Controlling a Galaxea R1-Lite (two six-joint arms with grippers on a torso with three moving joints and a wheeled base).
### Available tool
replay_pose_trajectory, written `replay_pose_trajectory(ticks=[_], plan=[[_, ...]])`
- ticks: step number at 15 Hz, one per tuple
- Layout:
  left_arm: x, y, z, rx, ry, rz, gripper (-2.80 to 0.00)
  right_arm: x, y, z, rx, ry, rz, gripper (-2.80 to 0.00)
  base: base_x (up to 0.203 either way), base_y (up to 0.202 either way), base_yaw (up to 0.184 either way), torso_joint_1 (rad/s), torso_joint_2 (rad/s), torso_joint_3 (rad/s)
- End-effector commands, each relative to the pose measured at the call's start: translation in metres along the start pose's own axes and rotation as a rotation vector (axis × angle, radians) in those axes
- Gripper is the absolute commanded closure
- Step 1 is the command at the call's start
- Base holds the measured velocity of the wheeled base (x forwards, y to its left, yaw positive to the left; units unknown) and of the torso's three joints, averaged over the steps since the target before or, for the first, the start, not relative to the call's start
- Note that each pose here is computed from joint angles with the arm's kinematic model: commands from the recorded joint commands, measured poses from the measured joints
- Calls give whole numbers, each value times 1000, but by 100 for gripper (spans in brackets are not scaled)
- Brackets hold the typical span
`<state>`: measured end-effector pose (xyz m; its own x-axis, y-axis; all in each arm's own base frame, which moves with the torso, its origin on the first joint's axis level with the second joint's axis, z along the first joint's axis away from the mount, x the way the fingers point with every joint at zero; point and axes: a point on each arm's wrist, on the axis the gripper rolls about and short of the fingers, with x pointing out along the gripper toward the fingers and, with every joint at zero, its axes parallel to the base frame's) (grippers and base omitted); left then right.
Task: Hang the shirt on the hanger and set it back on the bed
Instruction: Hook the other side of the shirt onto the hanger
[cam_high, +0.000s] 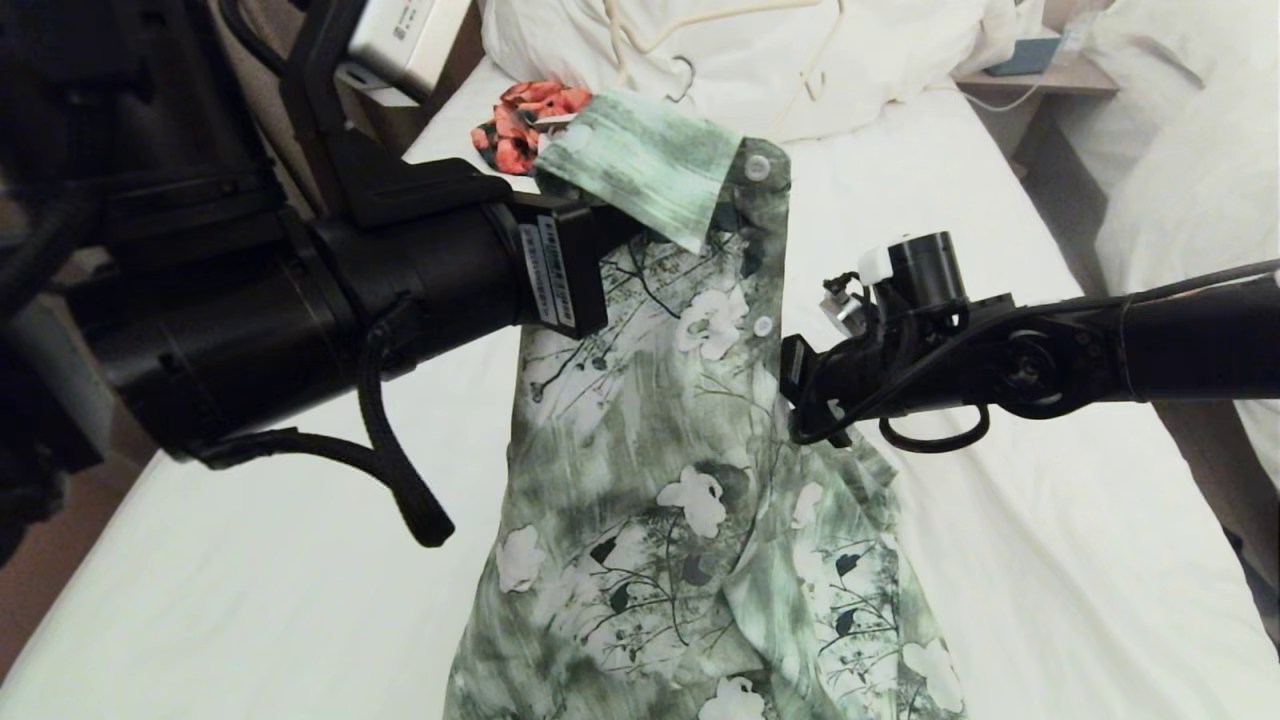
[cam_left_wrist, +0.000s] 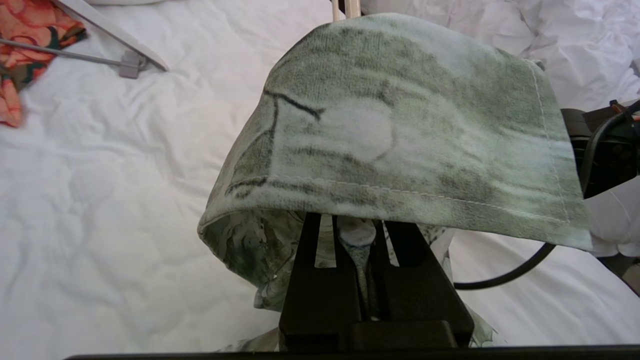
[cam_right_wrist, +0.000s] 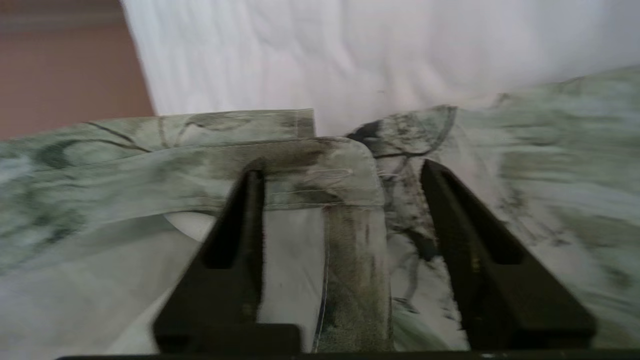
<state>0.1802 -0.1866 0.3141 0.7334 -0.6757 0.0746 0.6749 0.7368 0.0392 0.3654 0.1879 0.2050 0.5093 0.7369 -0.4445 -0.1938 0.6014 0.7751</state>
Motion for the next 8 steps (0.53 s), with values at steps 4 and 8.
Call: replay_pose_trajectory(ticks=[4, 8], plan=[[-2, 2, 2, 0, -8, 8, 0, -13, 10, 7, 29, -20, 32, -280, 0, 0, 0, 0, 0, 0], [0, 4, 1, 0, -4, 15, 0, -25, 14, 9, 38, 8, 59, -280, 0, 0, 0, 0, 0, 0]])
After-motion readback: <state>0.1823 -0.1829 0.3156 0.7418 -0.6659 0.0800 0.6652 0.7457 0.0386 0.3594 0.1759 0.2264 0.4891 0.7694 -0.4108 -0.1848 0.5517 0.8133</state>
